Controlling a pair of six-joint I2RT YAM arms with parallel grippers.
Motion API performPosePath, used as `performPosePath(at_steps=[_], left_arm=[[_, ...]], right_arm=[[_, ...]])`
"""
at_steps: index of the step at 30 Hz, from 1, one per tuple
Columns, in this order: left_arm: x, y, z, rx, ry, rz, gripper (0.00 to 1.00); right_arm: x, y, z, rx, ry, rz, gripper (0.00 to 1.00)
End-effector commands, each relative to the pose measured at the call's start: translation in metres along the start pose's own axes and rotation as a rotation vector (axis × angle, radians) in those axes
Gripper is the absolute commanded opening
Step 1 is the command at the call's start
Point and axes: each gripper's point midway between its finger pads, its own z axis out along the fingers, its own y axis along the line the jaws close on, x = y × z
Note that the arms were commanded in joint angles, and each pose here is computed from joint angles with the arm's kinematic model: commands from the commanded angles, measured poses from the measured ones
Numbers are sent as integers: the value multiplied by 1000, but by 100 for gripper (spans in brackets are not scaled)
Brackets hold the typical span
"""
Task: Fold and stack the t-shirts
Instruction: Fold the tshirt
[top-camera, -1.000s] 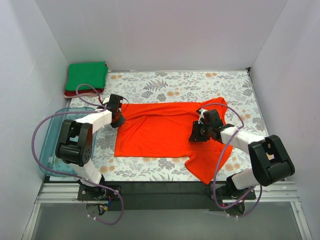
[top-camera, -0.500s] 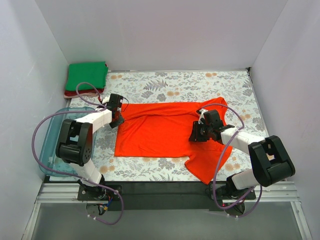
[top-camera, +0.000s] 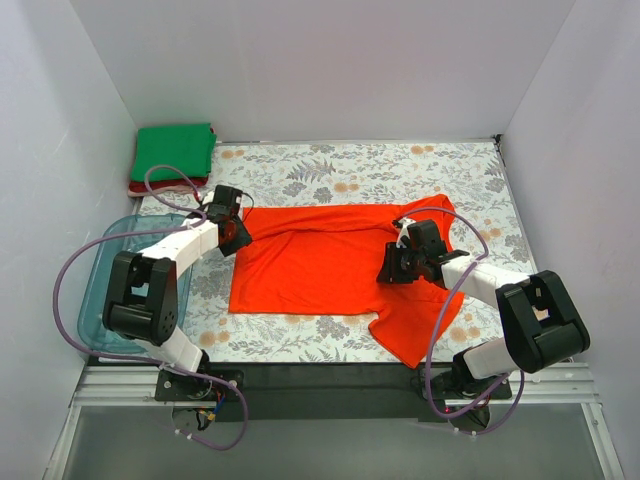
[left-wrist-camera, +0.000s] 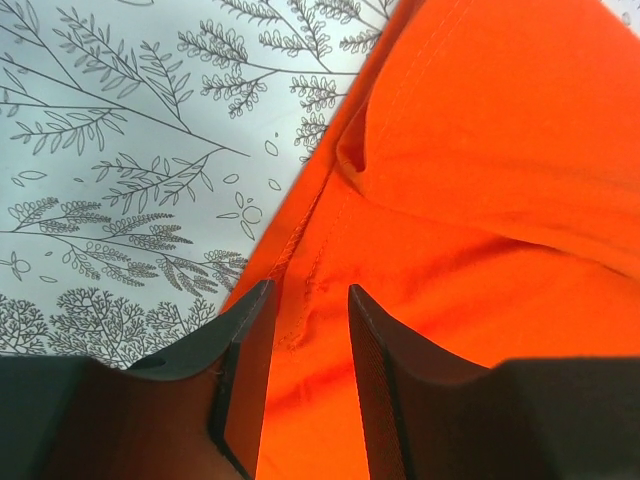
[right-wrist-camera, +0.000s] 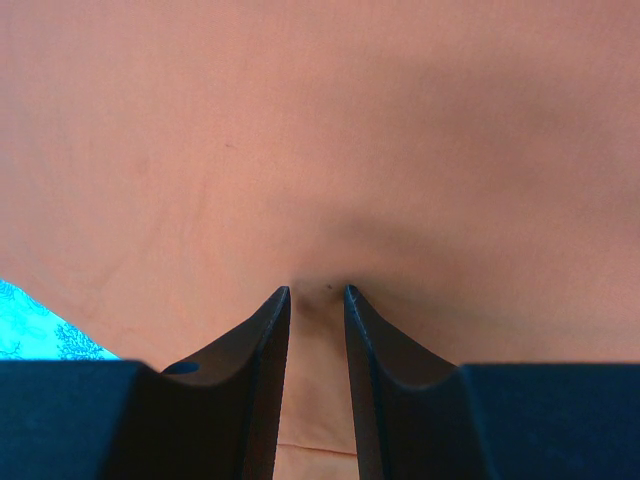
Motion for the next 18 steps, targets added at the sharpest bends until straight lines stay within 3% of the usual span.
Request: performPosePath(at_steps=[1,13,17,18], left_arm=[[12,2,3,-4,46,0,34],[28,12,15,-39,91,14,24],[25,17,16,-65,72,19,13],[23,17,16,-67,64,19,6]], right_arm=[[63,-29,0,101,194,26,36],[68,-31,0,105,207,27,36],[71,-33,-2,115,210,26,36],[71,-33,-2,117,212,26,36]])
